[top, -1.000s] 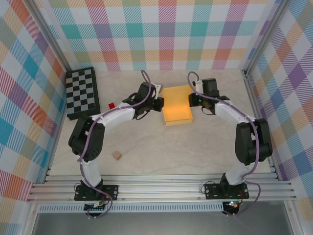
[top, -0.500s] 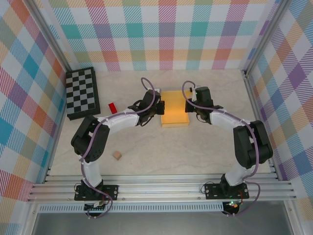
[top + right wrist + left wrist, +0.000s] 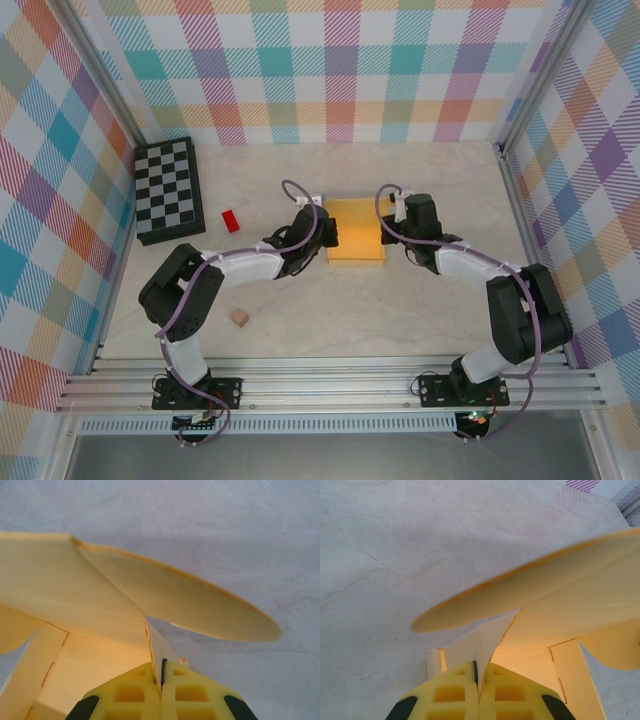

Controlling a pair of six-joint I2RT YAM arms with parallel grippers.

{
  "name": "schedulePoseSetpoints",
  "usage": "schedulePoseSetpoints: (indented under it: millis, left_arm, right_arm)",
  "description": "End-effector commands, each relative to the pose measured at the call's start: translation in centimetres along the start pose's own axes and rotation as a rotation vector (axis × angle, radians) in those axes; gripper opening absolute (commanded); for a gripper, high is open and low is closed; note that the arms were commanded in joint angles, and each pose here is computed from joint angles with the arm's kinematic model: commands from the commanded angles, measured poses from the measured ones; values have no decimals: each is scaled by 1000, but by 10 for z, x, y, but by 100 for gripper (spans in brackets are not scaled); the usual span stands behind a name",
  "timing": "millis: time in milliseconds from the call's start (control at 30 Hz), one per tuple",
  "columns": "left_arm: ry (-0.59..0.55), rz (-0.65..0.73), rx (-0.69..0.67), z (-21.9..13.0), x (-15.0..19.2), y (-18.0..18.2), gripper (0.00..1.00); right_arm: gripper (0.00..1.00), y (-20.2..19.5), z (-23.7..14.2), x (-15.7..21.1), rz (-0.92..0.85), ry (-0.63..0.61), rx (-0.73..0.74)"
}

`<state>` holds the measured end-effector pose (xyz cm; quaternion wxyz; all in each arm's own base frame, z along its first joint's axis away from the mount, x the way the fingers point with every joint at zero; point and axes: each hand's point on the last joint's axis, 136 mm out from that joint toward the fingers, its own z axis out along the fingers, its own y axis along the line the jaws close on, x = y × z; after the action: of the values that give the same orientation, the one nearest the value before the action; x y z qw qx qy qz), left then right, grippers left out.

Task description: Fold the paper box

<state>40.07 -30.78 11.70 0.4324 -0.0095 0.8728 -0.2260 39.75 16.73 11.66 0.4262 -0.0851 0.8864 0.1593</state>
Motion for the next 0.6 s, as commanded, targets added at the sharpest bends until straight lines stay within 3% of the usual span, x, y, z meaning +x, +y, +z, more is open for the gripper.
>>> schedulePoseSetpoints:
  millis: [0, 300, 467, 567]
  left_arm:
    - [82, -8, 47, -8, 32, -8, 0]
    - [99, -10, 6, -15, 57, 12, 0]
    - [46, 46, 7, -23, 56, 21, 0]
    - [24, 58, 8, -26, 61, 28, 0]
  right_arm:
    - [0, 17, -1, 49, 67, 150, -35]
    - [0, 18, -6, 70, 152, 253, 27]
    - [0, 32, -1, 74, 213, 215, -22]
    - [0, 33, 0, 86, 194, 188, 20]
